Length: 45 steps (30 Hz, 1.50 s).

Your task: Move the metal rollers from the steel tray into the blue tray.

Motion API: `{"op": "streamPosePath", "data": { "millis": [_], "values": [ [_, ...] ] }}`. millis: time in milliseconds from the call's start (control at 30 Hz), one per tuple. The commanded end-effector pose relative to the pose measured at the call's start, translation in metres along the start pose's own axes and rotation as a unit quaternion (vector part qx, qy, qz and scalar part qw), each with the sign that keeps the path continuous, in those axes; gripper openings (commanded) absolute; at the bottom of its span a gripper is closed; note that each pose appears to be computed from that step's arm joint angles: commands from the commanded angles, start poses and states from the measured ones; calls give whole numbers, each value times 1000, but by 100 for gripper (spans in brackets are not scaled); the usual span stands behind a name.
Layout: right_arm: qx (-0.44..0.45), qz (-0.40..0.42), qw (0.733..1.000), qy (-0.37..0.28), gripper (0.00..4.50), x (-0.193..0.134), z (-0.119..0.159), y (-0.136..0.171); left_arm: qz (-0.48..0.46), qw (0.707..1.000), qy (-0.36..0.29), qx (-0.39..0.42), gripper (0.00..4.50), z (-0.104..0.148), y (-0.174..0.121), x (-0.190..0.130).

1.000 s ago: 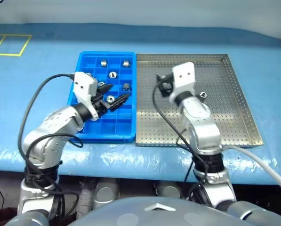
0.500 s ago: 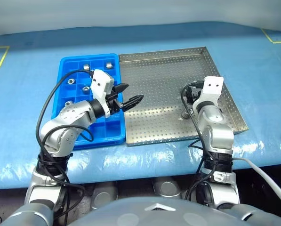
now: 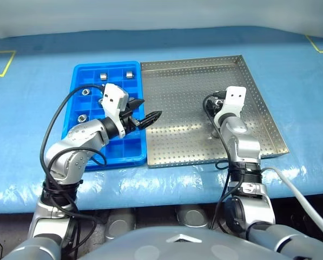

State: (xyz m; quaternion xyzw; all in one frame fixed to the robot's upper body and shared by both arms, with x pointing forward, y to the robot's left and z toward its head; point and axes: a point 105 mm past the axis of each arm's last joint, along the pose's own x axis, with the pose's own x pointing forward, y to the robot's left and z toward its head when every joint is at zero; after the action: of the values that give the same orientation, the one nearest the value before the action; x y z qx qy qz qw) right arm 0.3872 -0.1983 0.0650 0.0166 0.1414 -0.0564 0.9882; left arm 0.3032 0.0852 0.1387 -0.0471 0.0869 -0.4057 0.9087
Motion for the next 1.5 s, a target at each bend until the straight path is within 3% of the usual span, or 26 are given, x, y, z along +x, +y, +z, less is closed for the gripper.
{"op": "streamPosePath", "data": {
  "millis": [33,100,267,367,433,500,600,767,833,967,1267,1433,1500],
  "values": [
    [2,-3,1000,-30,270,1,17,0,4,1000,-20,16,418,12,-2,-5],
    [1,-3,999,-35,210,0,20,0,6,1000,-21,15,418,12,-1,-5],
    [-2,24,997,-75,210,-11,41,16,16,999,-23,20,418,15,3,-8],
    [3,141,983,-119,210,-37,69,68,64,996,-50,35,418,32,26,-21],
    [-1,269,954,-132,210,-70,80,122,127,988,-77,48,418,51,53,-39],
    [2,336,933,-127,210,-90,81,150,161,982,-89,54,418,60,67,-50],
    [-11,481,872,-92,210,-136,67,209,209,970,-98,72,418,75,89,-71],
    [-49,619,783,-43,210,-188,42,258,234,964,-88,91,418,83,99,-87],
    [-66,639,766,-24,210,-195,30,267,229,966,-65,97,418,77,98,-88],
    [-78,639,765,16,210,-188,7,276,225,970,-12,93,418,54,94,-85],
    [-71,622,777,65,210,-173,-19,274,217,973,4,82,418,40,86,-79],
    [-58,617,785,9,335,-173,4,268,206,976,4,73,418,37,84,-71],
    [-40,604,796,-23,335,-171,20,262,195,978,2,69,418,36,81,-66]
  ]
}}
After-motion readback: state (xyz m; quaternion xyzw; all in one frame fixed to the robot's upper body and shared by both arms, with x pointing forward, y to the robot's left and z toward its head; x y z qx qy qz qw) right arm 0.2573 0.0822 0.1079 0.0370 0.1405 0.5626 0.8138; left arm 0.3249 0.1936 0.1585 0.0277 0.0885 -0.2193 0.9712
